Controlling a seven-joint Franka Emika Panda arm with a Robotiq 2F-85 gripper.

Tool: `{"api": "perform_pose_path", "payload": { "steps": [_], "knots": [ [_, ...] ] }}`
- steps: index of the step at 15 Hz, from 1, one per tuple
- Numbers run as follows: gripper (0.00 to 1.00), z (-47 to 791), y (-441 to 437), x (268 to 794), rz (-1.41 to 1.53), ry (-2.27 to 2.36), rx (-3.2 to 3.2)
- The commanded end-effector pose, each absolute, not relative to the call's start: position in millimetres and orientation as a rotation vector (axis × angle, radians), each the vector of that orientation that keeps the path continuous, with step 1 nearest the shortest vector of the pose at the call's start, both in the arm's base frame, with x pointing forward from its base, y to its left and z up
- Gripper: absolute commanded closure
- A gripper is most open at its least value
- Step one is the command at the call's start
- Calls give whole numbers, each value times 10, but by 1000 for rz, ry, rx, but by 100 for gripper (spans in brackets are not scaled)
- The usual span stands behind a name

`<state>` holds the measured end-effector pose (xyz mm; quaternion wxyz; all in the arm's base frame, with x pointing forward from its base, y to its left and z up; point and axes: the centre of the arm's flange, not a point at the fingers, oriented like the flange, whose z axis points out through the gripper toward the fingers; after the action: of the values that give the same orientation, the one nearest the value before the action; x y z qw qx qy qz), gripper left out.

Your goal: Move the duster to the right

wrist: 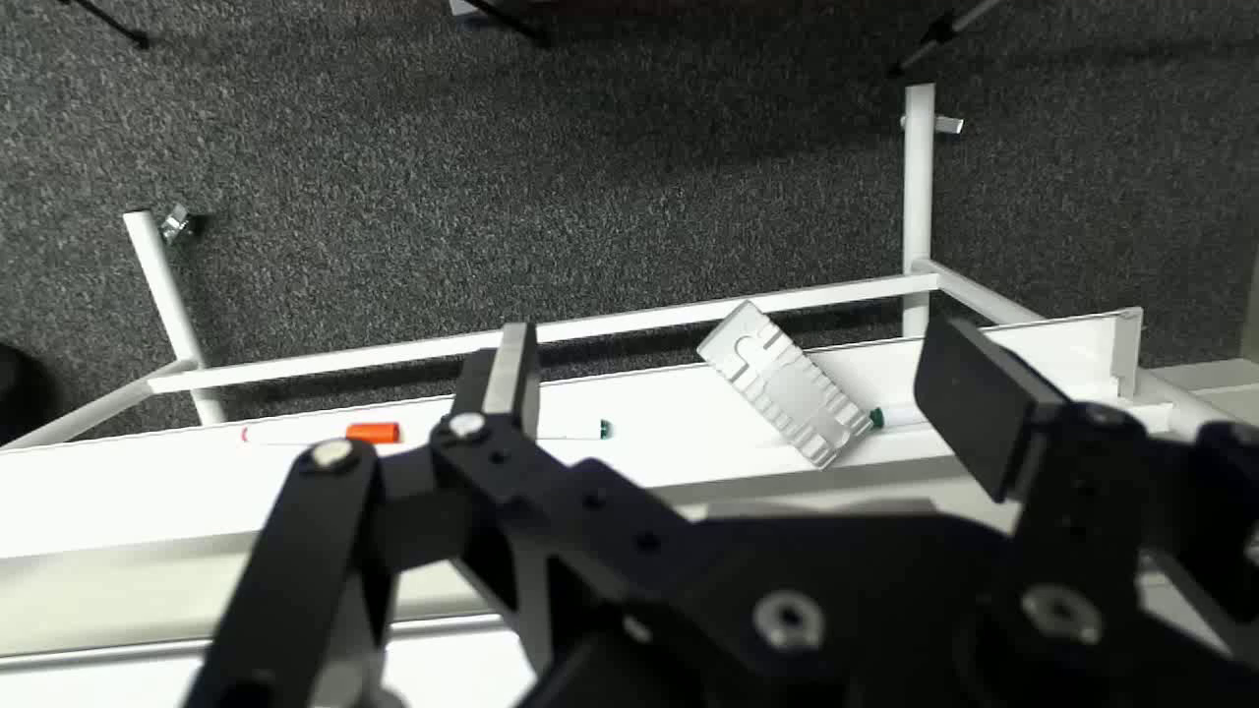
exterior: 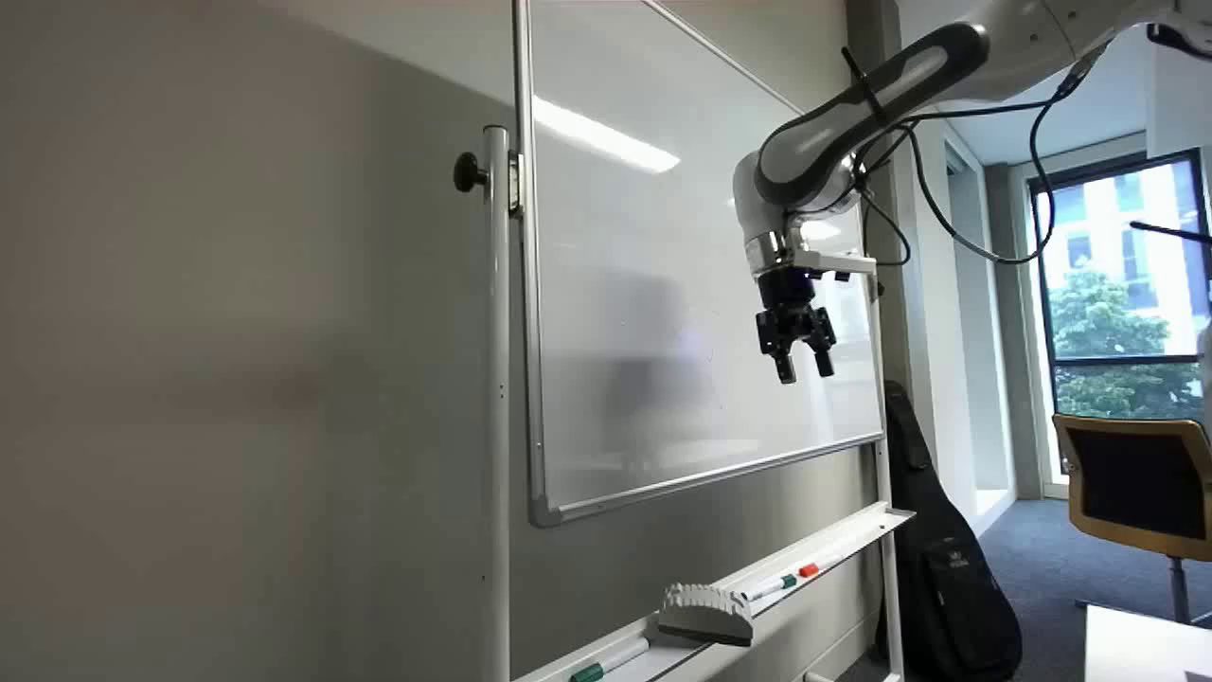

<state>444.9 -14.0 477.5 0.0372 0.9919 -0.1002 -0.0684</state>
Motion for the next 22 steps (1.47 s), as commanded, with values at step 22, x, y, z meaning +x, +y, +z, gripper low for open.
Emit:
{"api": "perform_pose_path", "payload": {
  "steps": [22],
  "knots": [
    [0,3004,308,4896,181,405,2909]
  ]
}}
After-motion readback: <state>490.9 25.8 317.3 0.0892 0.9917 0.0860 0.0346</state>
